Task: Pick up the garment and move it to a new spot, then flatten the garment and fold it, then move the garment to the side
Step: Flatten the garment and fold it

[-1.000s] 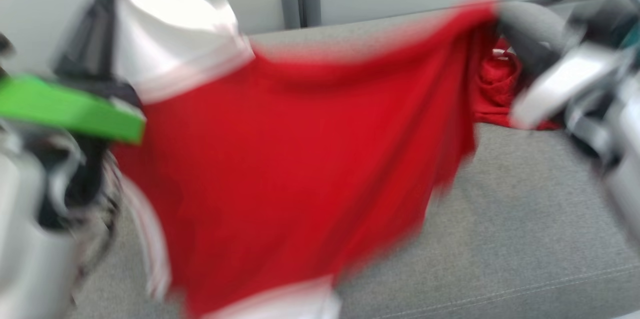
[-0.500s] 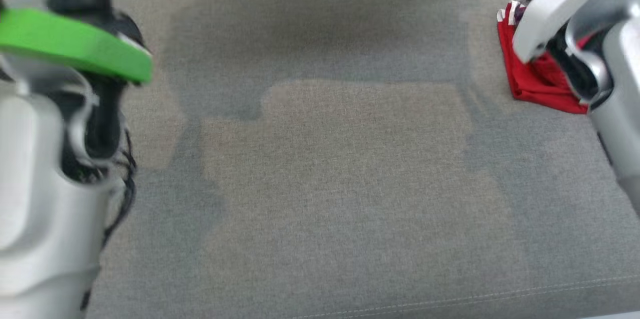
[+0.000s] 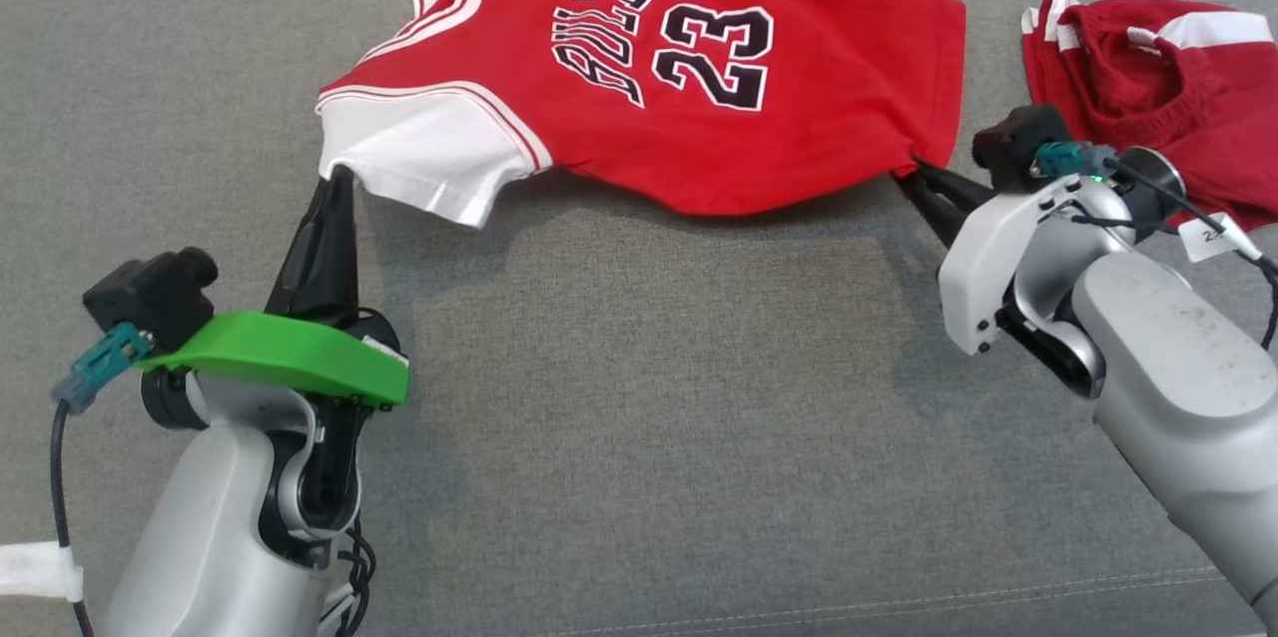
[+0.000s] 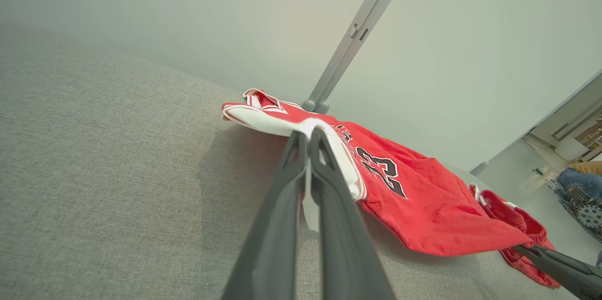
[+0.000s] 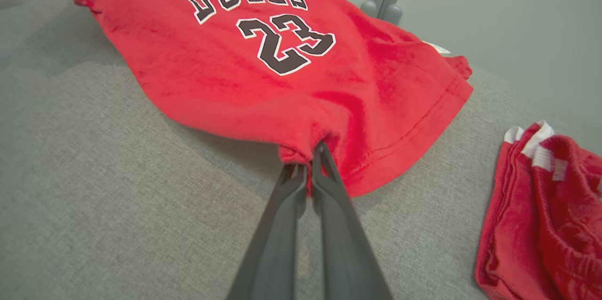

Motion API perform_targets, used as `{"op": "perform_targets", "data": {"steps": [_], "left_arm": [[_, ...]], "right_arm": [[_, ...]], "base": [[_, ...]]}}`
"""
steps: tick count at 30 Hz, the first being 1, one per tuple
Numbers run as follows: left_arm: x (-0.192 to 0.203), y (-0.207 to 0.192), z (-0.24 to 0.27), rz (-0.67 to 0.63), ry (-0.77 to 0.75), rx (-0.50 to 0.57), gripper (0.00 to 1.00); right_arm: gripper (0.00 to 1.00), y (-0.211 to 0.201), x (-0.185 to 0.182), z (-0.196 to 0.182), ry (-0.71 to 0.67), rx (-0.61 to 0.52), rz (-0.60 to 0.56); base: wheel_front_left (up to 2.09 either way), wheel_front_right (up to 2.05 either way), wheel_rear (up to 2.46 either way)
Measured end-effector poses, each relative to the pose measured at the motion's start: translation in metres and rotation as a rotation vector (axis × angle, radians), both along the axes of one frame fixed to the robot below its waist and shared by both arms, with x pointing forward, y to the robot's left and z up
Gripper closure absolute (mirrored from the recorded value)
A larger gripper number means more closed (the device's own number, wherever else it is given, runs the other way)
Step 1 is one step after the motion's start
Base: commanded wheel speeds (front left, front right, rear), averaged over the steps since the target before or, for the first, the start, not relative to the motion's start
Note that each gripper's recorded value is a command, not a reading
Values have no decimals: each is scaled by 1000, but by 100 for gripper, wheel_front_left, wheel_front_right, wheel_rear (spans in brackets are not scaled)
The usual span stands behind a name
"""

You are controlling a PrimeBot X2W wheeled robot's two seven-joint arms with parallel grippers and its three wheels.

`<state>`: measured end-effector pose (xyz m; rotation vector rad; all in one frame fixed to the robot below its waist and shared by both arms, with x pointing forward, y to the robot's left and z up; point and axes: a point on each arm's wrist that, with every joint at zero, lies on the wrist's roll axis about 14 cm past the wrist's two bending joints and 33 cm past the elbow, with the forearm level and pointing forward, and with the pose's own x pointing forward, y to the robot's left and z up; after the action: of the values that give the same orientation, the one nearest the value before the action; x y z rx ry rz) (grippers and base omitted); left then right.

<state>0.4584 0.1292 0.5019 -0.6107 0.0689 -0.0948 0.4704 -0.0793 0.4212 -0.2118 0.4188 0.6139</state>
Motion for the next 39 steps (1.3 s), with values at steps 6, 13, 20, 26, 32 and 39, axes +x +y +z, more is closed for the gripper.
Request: {"op": "perform_targets", "data": {"steps": [6, 13, 20, 26, 32, 39], "left_arm": [[-21, 11, 9, 61, -53, -20, 100], [-70, 9, -26, 68, 60, -17, 100], [-110, 21, -39, 124, 108, -35, 100], [-140, 28, -43, 165, 126, -58, 100], [-160, 40, -49, 205, 153, -41, 100], [-176, 42, -61, 187, 205, -10, 100]], "right_arm": [[100, 15, -16, 14, -72, 19, 76], [100, 3, -43, -3, -53, -26, 111], [100, -4, -71, -16, -22, -72, 150], [100, -16, -89, -25, 10, -94, 151], [100, -1, -117, -35, 56, -44, 187], [100, -2, -143, -51, 119, -46, 202]], "base": [[0, 0, 0], [0, 0, 0], [0, 0, 0], [0, 0, 0], [0, 0, 0], [0, 0, 0]]}}
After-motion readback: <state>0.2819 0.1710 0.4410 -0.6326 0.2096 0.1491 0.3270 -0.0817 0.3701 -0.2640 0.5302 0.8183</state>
